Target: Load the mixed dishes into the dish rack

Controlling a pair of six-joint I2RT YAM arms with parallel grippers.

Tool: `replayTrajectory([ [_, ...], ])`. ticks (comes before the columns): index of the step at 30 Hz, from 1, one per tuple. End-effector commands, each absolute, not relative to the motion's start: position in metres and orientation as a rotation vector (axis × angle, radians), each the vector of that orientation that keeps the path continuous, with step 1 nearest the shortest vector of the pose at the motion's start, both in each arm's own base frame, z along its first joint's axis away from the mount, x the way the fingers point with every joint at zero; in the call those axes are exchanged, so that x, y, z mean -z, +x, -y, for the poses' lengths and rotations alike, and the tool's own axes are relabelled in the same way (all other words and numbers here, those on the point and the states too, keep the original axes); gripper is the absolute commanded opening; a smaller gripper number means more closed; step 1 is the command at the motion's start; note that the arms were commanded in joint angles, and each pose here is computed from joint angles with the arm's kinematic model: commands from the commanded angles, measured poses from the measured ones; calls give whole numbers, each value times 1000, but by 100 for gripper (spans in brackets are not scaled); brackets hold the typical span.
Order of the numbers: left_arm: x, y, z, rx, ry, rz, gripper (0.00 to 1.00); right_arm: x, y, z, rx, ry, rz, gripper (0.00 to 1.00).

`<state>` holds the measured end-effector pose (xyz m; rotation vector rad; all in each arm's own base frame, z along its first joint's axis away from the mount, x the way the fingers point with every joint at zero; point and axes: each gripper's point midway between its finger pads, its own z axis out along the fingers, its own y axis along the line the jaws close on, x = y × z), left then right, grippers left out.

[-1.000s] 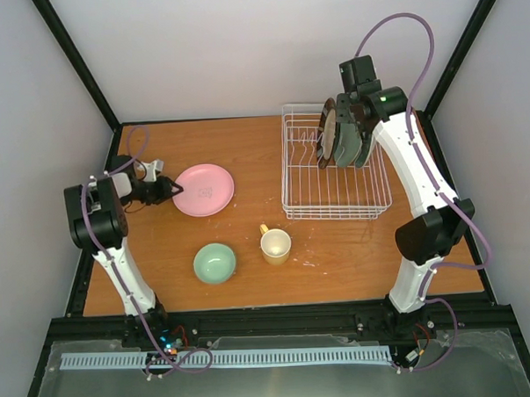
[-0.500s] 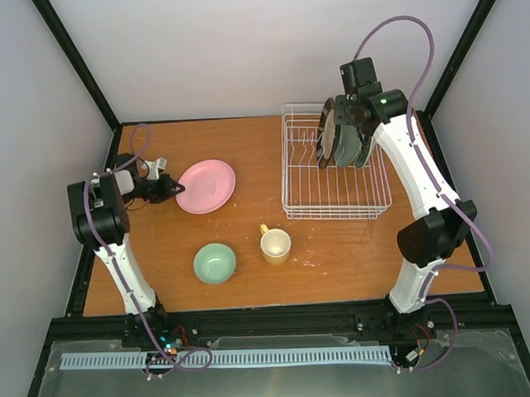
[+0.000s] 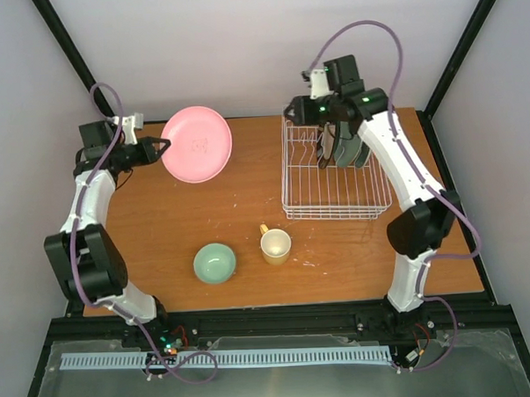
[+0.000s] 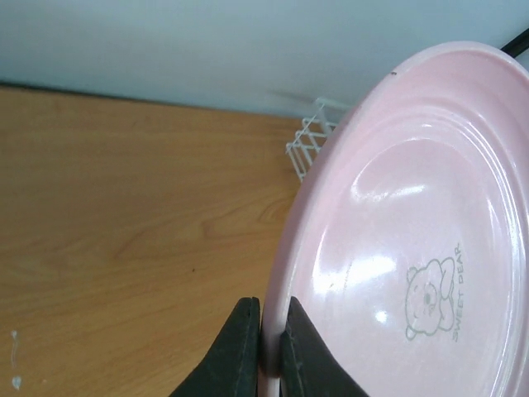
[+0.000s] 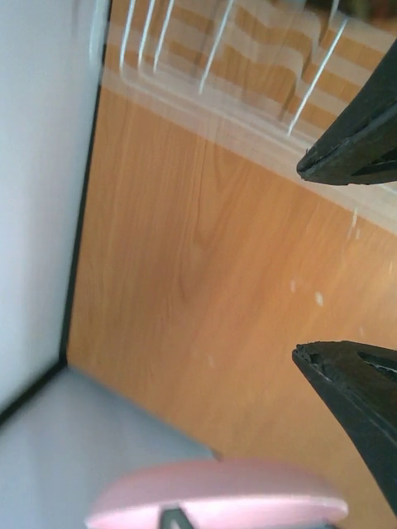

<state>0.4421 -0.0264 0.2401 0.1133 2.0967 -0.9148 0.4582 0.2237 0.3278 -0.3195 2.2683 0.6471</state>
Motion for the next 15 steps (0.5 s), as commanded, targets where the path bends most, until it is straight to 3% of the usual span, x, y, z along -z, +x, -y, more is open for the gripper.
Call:
replayTrajectory([
  [1, -283, 437, 30, 829, 119, -2028, 0, -335, 423, -301, -1078, -566, -2248, 52],
  [7, -289, 426, 27, 747, 94, -2040, 1, -352, 389, -348, -1430, -644, -2192, 51],
  [15, -289, 415, 29, 748, 90, -2044, 1, -343, 366, -373, -1445, -701, -2240, 52],
])
